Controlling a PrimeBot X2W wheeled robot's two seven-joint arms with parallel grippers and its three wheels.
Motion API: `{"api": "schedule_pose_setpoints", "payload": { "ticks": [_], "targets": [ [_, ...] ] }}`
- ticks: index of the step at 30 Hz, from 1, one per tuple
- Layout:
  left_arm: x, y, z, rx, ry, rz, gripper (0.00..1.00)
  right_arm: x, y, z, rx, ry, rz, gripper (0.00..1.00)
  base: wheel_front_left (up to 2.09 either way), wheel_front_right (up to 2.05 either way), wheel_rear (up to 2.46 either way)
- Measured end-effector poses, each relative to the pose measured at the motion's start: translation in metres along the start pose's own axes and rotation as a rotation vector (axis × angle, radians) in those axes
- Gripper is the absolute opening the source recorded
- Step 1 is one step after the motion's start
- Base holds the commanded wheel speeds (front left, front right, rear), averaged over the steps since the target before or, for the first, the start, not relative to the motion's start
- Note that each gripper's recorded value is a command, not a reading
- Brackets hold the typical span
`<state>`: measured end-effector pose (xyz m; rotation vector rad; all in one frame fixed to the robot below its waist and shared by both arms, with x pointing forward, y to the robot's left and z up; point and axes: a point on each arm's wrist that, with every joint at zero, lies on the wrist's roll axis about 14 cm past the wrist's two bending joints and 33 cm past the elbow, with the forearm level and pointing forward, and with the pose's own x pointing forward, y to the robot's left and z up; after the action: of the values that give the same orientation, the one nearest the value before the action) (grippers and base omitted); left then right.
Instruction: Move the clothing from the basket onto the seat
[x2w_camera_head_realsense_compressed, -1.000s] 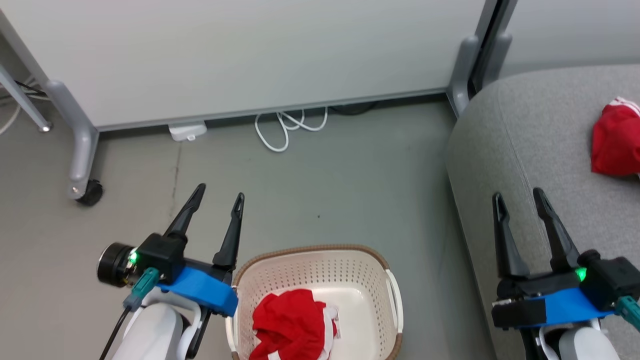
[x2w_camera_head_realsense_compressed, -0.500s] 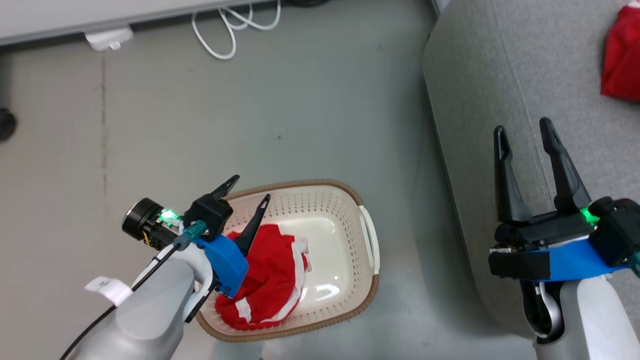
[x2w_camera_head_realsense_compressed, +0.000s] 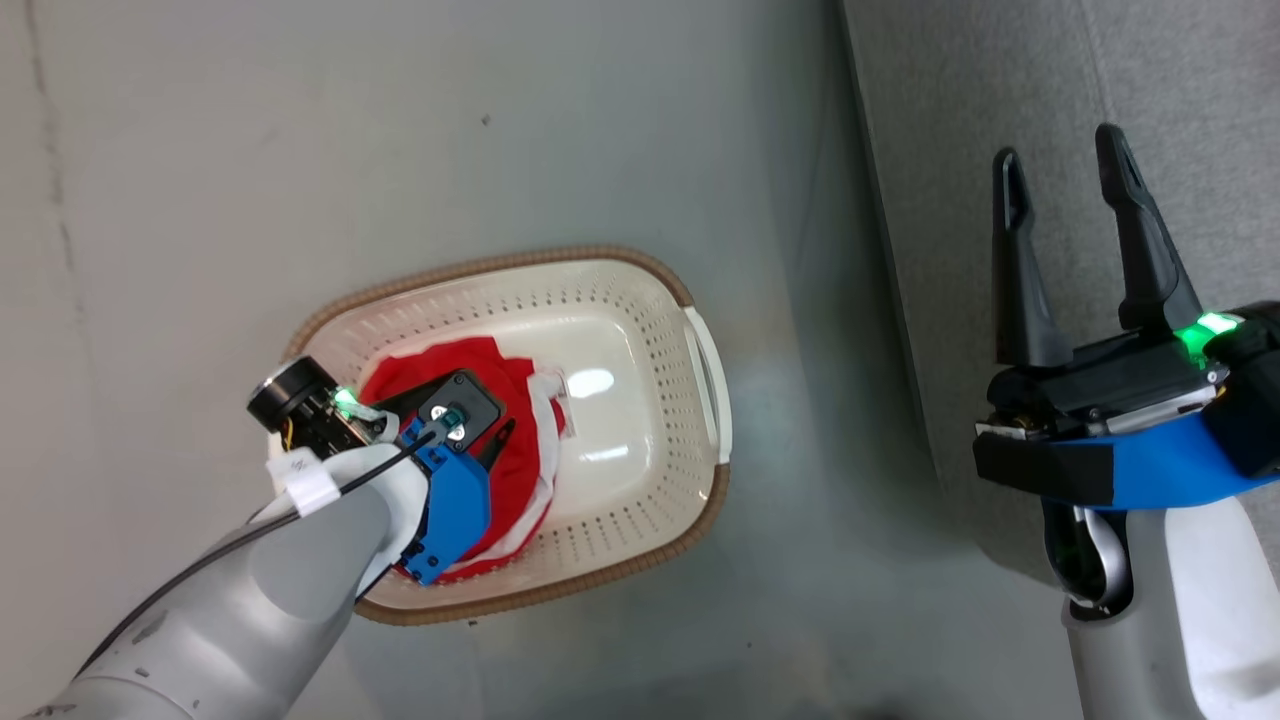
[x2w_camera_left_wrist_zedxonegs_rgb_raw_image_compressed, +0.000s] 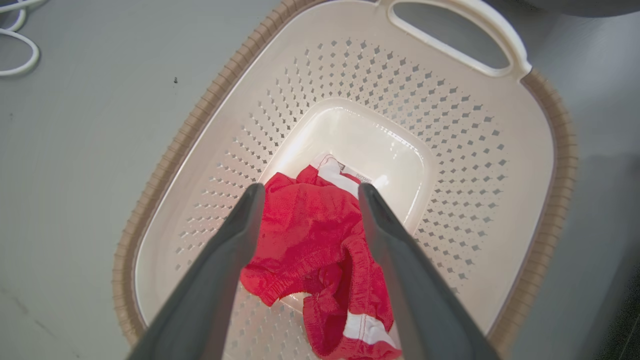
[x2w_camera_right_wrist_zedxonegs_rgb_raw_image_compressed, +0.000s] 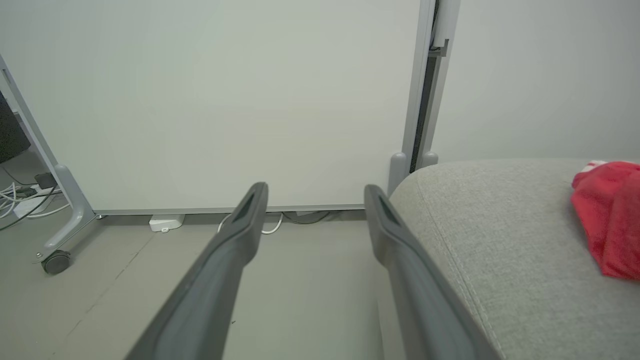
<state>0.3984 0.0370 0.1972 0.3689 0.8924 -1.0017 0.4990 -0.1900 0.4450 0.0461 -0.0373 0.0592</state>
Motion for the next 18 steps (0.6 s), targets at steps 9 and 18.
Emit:
{"api": "schedule_pose_setpoints", "payload": {
  "ticks": [9,18],
  "targets": [
    [0.031,-0.016,-0.068,0.025,0.285,-0.102,1.0,0.009,-0.01,-0.032,-0.023,0.052,-0.011,1.0,0.0,0.0,0.0],
    [0.048,-0.027,-0.109,0.021,0.463,-0.174,1.0,0.007,-0.021,-0.057,-0.046,0.102,-0.031,1.0,0.0,0.0,0.0]
  ]
}}
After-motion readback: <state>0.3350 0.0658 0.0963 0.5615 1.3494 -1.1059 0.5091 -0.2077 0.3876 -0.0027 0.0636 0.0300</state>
